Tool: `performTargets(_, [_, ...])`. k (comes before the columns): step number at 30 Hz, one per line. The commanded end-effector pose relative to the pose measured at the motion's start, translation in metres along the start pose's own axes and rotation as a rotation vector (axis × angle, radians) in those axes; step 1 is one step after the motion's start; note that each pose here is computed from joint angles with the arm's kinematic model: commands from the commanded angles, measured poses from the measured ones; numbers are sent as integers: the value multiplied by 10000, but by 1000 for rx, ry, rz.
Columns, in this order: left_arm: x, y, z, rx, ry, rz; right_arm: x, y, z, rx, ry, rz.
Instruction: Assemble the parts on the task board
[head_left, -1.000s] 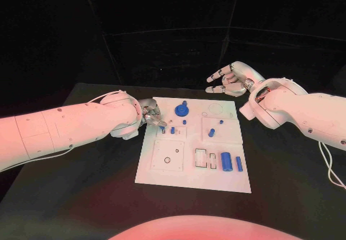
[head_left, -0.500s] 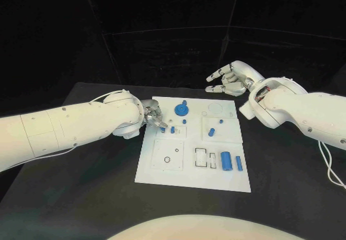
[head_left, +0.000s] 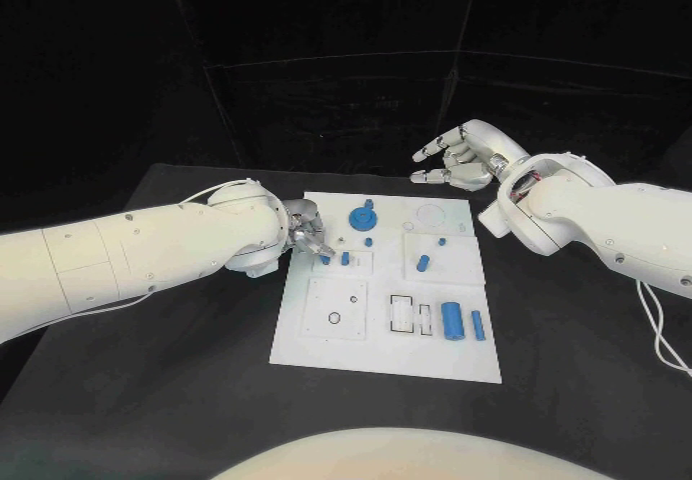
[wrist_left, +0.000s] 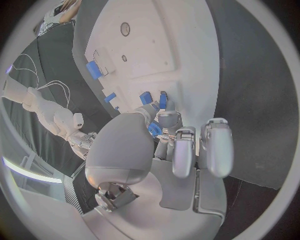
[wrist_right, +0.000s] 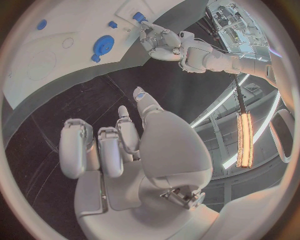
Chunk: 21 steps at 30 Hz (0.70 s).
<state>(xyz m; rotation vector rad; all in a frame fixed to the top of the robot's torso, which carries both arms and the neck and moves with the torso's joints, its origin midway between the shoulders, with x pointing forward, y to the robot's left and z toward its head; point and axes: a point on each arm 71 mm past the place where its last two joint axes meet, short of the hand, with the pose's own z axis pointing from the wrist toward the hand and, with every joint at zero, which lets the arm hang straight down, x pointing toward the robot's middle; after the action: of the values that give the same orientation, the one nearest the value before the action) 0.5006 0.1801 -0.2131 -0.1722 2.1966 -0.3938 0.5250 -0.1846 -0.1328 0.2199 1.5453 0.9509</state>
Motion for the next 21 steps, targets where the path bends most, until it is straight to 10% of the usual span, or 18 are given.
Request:
performTargets(1, [26,-12,-1,-2,22,21,-3,16,4,-9,3,2])
performTargets(21, [42,-3,31,-11,38,32,-1,19,3,-10,3,2])
